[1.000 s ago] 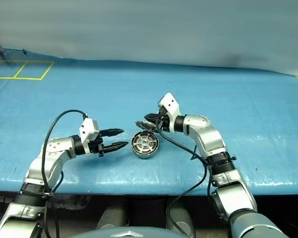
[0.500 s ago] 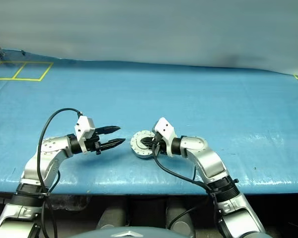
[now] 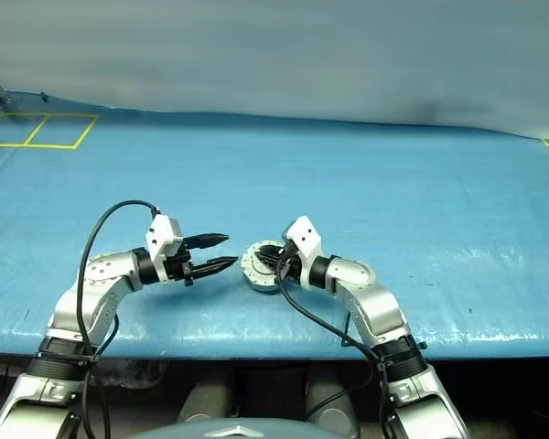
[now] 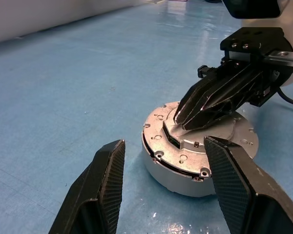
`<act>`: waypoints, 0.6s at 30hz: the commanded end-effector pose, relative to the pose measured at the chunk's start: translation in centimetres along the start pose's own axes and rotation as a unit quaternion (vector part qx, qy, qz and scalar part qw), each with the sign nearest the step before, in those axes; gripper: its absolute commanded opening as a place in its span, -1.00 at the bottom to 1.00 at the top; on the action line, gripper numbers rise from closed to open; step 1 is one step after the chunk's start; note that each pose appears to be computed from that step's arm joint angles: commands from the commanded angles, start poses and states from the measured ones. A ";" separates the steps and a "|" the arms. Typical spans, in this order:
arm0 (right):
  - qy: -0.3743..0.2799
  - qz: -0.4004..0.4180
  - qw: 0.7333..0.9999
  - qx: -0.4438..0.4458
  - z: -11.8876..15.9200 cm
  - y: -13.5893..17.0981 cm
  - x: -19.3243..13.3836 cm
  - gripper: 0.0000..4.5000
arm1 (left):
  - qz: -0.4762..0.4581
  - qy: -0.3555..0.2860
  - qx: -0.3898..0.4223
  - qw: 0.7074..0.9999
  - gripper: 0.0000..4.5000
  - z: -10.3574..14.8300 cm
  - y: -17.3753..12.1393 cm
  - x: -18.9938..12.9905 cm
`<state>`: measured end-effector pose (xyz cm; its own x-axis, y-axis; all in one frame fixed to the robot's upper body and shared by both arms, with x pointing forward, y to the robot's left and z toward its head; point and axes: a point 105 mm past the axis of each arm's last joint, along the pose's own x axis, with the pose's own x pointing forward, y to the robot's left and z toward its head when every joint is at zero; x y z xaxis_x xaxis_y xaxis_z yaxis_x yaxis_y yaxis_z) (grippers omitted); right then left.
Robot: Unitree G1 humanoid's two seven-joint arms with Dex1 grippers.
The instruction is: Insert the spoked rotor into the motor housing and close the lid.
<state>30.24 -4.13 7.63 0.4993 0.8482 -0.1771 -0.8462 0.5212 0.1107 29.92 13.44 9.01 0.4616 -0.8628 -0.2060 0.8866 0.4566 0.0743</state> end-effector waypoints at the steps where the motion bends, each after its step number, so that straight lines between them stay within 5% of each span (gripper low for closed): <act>1: -0.024 -0.003 1.000 0.004 1.0 0.4 -0.4 -0.14 | -0.002 -0.014 0.019 1.000 0.25 1.1 -0.2 0.1; 9: -0.012 0.011 1.000 0.020 0.1 1.9 -0.4 0.99 | -0.001 -0.012 0.021 1.000 0.25 1.1 -0.2 0.2; 18: 0.010 -0.006 1.000 0.019 -1.3 1.5 0.0 0.99 | -0.001 -0.010 0.022 1.000 0.25 1.0 -0.1 0.2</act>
<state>28.90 -3.82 7.00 0.5105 0.8390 -0.1882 -0.8322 0.5372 0.1373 29.93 13.42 8.84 0.4648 -0.8597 -0.2118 0.8847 0.4608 0.0708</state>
